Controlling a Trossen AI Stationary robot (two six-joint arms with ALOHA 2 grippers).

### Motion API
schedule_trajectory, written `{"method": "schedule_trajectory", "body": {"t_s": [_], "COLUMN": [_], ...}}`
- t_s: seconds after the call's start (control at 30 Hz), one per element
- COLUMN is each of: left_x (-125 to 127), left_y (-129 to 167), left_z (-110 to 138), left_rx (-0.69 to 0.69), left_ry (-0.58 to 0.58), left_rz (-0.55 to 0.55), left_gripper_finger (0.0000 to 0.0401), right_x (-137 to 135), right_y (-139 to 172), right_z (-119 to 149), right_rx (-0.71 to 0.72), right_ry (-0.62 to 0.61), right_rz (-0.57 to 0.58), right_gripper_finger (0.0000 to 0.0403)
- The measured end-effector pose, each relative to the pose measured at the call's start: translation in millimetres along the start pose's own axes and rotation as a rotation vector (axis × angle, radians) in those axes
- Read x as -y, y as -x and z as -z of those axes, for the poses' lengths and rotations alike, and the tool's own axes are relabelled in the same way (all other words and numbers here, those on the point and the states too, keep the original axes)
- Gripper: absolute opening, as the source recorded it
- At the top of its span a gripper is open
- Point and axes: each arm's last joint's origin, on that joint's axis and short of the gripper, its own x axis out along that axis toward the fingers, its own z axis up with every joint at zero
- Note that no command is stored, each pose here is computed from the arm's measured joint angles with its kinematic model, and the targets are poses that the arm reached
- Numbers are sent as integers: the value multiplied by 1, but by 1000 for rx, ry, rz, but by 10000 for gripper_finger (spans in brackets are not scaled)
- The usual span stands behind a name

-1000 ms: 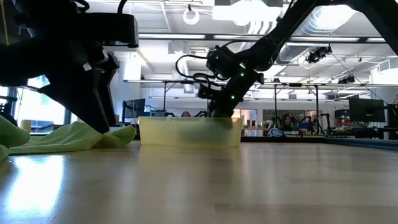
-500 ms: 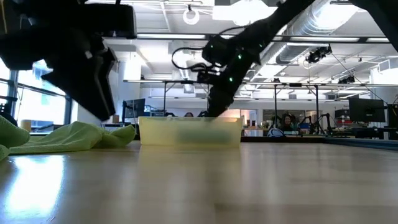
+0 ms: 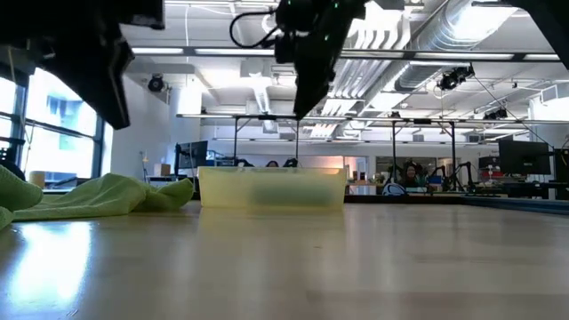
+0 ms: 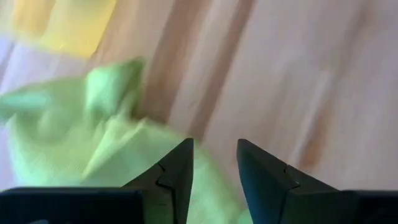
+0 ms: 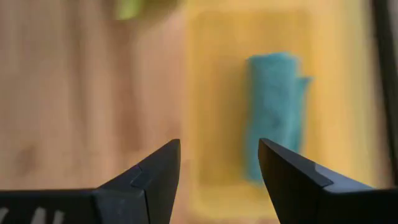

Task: Roll microfiber towels into tight, uniform cylinder then place into a basket
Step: Roll the light green microfiber towel

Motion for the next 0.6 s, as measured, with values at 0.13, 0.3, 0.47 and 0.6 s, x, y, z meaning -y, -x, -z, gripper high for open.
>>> {"method": "schedule_trajectory", "body": {"t_s": [0.13,0.3,0.47,0.6], "left_x": [-7,-20,-36,-39], "left_y": [-8,-35,-65,-80], "left_z": [8,30,51,57], "left_rx": [-92,-247,-383,-380], "left_ry": [7,7,86,138], "left_rz": [-78,-113,-121,-84], "left_gripper_finger": [102,87,67,47], "right_x": [-25,-57,-93,-126], "right_y": [16,26,32,37], "right_z": [1,8,15,20], "right_rx": [-69,-151,-215,-244], "right_ry": [16,50,81,114], "right_rz": [-86,-122,-150,-168], "right_gripper_finger": [208,208,208,208]}}
